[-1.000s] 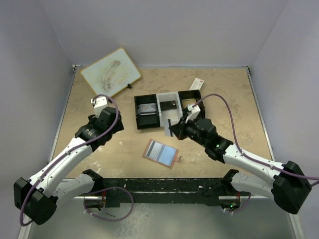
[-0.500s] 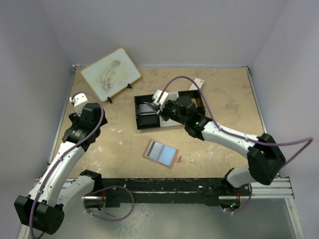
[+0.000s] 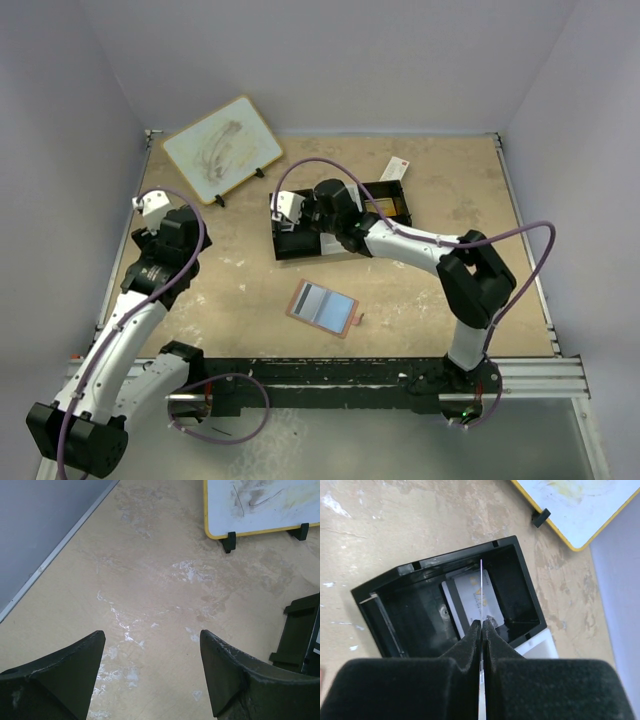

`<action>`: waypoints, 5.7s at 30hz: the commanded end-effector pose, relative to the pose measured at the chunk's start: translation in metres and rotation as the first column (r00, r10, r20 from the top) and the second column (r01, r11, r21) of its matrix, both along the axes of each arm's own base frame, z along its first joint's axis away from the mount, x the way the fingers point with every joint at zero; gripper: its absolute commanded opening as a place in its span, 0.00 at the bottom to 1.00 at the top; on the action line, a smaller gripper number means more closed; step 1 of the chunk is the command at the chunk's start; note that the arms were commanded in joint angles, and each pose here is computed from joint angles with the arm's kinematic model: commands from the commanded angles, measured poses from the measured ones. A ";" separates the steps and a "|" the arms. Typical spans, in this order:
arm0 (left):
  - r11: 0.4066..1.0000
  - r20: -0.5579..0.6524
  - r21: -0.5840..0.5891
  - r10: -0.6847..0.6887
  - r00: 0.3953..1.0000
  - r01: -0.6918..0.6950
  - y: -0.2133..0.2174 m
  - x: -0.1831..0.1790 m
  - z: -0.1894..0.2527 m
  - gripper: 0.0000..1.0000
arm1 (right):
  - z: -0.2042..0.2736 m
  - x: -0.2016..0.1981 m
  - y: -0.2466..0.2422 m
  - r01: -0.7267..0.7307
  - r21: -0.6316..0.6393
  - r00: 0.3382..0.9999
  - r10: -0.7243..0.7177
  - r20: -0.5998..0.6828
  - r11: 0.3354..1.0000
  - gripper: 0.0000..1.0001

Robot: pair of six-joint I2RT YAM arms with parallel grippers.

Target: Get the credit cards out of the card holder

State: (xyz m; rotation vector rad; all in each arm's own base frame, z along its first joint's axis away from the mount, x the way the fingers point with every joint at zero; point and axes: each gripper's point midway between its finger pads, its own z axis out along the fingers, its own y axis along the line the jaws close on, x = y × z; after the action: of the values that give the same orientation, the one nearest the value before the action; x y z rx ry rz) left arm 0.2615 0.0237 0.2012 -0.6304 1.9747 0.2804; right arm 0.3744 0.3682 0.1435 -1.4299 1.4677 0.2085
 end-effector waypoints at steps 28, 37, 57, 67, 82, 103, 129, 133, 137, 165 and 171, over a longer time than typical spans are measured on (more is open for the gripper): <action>0.999 0.080 0.010 0.037 0.996 -0.038 0.008 0.000 0.018 0.75 | -0.038 0.077 0.022 -0.021 -0.322 0.971 0.096 0.220 0.947 0.08; 1.000 0.069 0.009 0.027 0.997 -0.028 0.006 0.002 0.016 0.75 | -0.035 0.065 0.019 -0.042 -0.305 0.980 0.099 0.173 0.951 0.30; 0.999 0.072 0.009 0.032 0.997 -0.033 0.007 0.001 0.016 0.75 | -0.004 0.038 0.031 0.217 0.069 0.953 -0.196 -0.232 0.974 0.30; 1.000 0.070 0.006 0.027 0.997 -0.027 0.006 0.002 0.016 0.75 | -0.038 0.006 0.039 0.520 -0.011 0.653 -0.407 -0.639 0.854 0.00; 1.000 0.083 0.001 0.027 0.996 -0.027 0.006 0.000 0.019 0.75 | -0.084 0.012 0.023 0.682 -0.152 0.487 -0.598 -0.637 0.716 0.00; 1.000 0.075 0.000 0.017 0.997 -0.017 0.005 0.002 0.017 0.75 | -0.107 0.041 0.005 0.818 -0.066 0.445 -0.701 -0.557 0.571 0.00; 1.000 0.065 -0.003 0.008 0.998 -0.007 0.003 0.003 0.014 0.75 | -0.066 0.053 0.004 0.841 0.069 0.487 -0.697 -0.526 0.536 0.05; 1.000 0.064 -0.010 -0.011 0.998 0.012 -0.001 0.005 0.013 0.75 | 0.007 0.045 0.015 0.782 0.214 0.590 -0.586 -0.555 0.585 0.17; 0.999 0.059 -0.018 -0.030 0.998 0.031 -0.004 0.006 0.011 0.75 | 0.062 0.028 0.003 0.758 0.353 0.641 -0.521 -0.564 0.549 0.24; 0.721 -0.012 -0.486 -0.570 0.822 0.493 -0.173 0.001 -0.082 0.68 | -0.056 -0.177 -0.031 0.873 0.118 0.145 -0.022 -0.989 0.473 0.42; 0.689 -0.066 -0.505 -0.631 0.773 0.520 -0.204 -0.013 -0.103 0.53 | -0.086 -0.178 -0.038 0.906 0.015 0.054 -0.081 -0.995 0.423 0.34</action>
State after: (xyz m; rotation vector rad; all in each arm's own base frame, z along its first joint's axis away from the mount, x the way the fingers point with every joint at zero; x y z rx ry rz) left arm 0.2456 -0.1608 0.0946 -0.2155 2.4140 -0.4836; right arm 0.1890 0.3230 0.0493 0.1948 2.4373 1.0960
